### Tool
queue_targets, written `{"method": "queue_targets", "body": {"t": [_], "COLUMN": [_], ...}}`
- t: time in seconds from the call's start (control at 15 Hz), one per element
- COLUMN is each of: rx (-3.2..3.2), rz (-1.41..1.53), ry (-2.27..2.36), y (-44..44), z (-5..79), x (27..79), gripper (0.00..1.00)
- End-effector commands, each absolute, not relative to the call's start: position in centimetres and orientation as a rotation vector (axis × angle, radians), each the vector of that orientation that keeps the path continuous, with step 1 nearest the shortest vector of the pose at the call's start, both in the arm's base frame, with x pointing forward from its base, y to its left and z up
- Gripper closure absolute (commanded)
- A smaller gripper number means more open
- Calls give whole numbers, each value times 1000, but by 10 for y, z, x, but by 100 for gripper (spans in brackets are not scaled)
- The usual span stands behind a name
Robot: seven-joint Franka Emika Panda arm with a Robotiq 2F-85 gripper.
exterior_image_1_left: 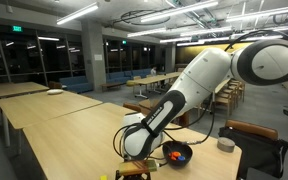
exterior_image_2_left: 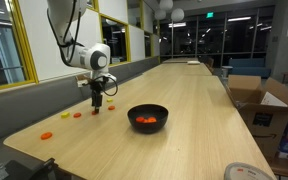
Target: Pick up some of the orange objects from the table and put them in the bowl
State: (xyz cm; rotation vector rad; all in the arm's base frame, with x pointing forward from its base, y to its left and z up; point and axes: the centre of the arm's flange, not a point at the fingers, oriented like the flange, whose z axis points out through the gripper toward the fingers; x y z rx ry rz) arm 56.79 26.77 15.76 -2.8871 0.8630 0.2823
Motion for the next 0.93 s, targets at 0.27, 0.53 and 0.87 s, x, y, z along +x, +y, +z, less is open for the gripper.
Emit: {"method": "queue_targets", "body": {"t": [0.27,0.53,0.87], "rx": [-2920,-2925,-2954], "rz": [143,59,41], "ry": [917,958,947], "y": [279,273,277], "z": [155,152,146], "x": [567,571,563], "gripper": [0,0,0]}}
